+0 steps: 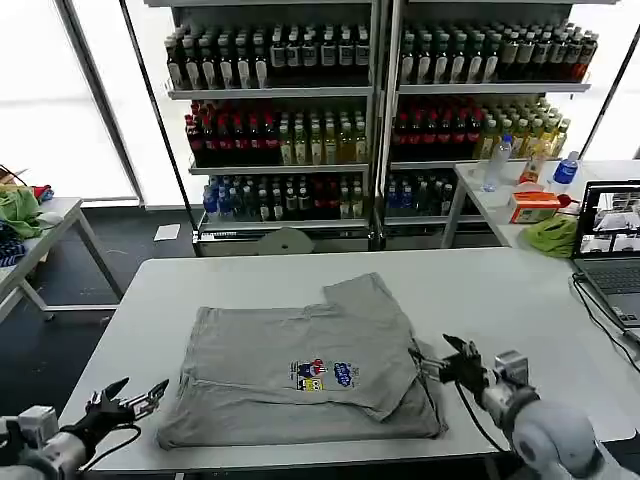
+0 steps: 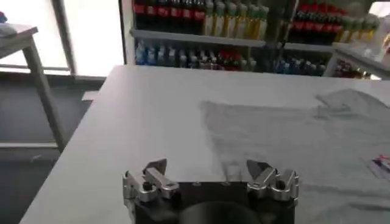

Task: Fold and organize the clothes.

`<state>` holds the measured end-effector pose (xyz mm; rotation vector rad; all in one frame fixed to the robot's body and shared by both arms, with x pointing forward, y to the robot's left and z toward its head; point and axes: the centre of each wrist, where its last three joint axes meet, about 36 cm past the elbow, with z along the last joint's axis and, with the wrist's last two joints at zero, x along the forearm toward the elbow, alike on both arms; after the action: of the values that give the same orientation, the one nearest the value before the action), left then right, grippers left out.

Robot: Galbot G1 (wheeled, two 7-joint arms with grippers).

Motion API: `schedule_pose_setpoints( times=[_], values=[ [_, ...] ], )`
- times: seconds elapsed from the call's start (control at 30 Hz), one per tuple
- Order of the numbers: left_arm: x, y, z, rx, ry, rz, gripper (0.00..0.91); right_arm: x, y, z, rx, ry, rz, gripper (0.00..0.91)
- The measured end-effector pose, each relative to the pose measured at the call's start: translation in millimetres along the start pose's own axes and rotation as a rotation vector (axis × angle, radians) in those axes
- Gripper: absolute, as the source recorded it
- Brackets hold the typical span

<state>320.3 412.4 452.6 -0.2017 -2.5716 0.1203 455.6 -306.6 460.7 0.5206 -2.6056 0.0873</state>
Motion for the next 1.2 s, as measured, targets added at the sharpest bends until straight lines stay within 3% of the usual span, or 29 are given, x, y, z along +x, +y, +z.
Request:
schedule_pose_setpoints(
  times=[0.47, 0.73, 0.8, 0.93, 1.2],
  values=[
    [-106.0, 25.7, -38.0, 0.013, 0.006, 0.087, 0.907, -121.8, -20.6, -53.7, -0.015, 0.025, -0.023, 0.907],
    [-148.0, 31.6, -55.9, 0.019, 0.018, 0.100, 0.907, -170.7, -21.3, -61.6, -0.051, 0.076, -0.018, 0.907],
    [-155.7, 33.3, -60.2, 0.019, 0.021, 0.103, 0.907, -180.3, -18.5, -60.6, -0.057, 0.091, -0.020, 0.715],
    [-167.9, 35.3, -66.9, 0.015, 0.026, 0.107, 0.907, -193.9, -14.7, -60.1, -0.066, 0.113, -0.019, 0.000],
    [-181.9, 35.7, -74.6, 0.013, 0.032, 0.107, 0.907, -210.5, -5.2, -60.2, -0.062, 0.141, -0.035, 0.000]
  ],
)
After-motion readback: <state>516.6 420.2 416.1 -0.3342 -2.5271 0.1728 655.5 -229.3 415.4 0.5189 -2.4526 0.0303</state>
